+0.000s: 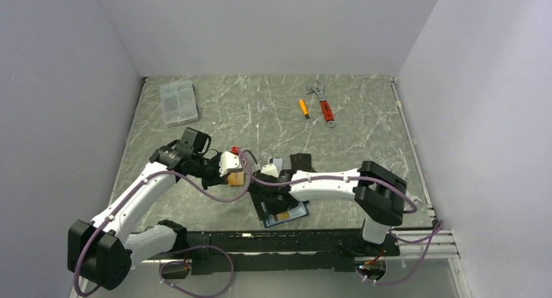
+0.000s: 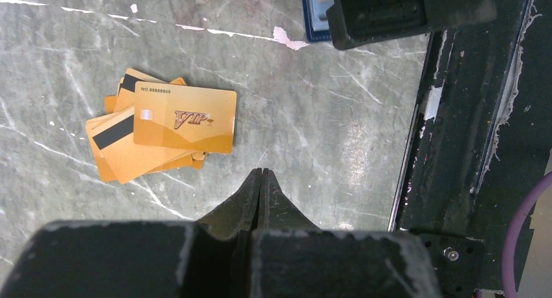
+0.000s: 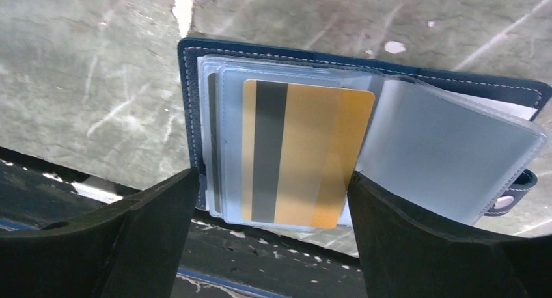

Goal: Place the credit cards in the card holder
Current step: Close the card holder at the center of the board.

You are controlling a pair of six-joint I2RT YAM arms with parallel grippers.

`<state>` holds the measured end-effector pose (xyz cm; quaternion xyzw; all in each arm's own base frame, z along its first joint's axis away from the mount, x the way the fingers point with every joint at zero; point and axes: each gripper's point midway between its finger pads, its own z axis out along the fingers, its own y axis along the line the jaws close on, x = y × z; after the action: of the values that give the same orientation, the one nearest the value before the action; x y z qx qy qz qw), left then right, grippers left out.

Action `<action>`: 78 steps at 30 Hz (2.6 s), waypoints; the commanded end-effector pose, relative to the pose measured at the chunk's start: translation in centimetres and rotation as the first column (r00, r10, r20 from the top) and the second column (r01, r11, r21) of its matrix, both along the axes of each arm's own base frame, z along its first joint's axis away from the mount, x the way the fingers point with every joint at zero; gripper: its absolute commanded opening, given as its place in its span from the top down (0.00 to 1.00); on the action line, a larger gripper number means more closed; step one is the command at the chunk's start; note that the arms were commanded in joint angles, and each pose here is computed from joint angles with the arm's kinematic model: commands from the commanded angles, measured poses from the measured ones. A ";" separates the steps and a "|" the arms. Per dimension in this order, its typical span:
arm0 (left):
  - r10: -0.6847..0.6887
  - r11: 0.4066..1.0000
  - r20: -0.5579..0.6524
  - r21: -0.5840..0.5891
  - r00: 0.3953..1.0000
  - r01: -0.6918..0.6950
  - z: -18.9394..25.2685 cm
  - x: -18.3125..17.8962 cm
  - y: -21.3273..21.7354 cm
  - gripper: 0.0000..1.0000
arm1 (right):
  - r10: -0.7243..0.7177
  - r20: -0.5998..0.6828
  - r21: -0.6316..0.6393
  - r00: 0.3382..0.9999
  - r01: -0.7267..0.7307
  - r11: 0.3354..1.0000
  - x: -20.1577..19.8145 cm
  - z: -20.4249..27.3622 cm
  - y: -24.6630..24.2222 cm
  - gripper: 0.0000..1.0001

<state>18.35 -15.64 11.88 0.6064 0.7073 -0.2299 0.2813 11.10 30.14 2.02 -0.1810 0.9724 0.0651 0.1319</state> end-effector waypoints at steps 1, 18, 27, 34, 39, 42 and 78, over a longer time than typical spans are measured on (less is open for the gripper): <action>-0.005 1.000 0.044 -0.029 0.999 0.006 1.3 0.1 -0.1 0.99 | -0.004 0.068 -0.028 0.998 0.006 1.000 0.5 0.8 0.9 0.18; 0.009 1.000 0.061 -0.024 0.998 -0.008 2.0 0.6 0.4 0.99 | -0.053 0.130 0.014 0.990 0.052 0.999 1.7 2.7 1.6 0.43; -0.014 1.000 0.033 -0.019 0.999 0.015 2.3 0.7 0.1 0.97 | -0.111 0.140 0.213 0.984 0.079 0.974 2.8 8.1 0.4 0.09; -0.089 0.994 -0.003 -0.056 0.996 0.089 2.1 0.5 -1.9 0.94 | -0.318 0.100 0.294 0.943 0.278 0.914 4.6 7.8 -8.5 0.11; -0.203 0.978 -0.018 -0.048 0.979 0.202 1.8 -0.5 -5.2 0.95 | -0.332 0.113 0.253 0.936 0.297 0.921 4.0 6.0 -10.9 0.11; -0.276 0.960 -0.011 -0.048 0.961 0.275 1.8 -1.1 -7.6 0.95 | -0.328 0.111 0.221 0.938 0.298 0.928 3.6 4.7 -11.5 0.13; -0.503 0.856 -0.081 0.090 0.860 0.509 -3.7 -5.4 -9.9 0.94 | -0.282 0.351 0.167 0.893 0.237 0.957 7.9 0.7 -8.6 0.43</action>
<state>13.37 -25.78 7.46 0.7665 0.5610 -0.2747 0.1495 17.73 20.69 2.27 -0.0518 0.9464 0.0688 0.3114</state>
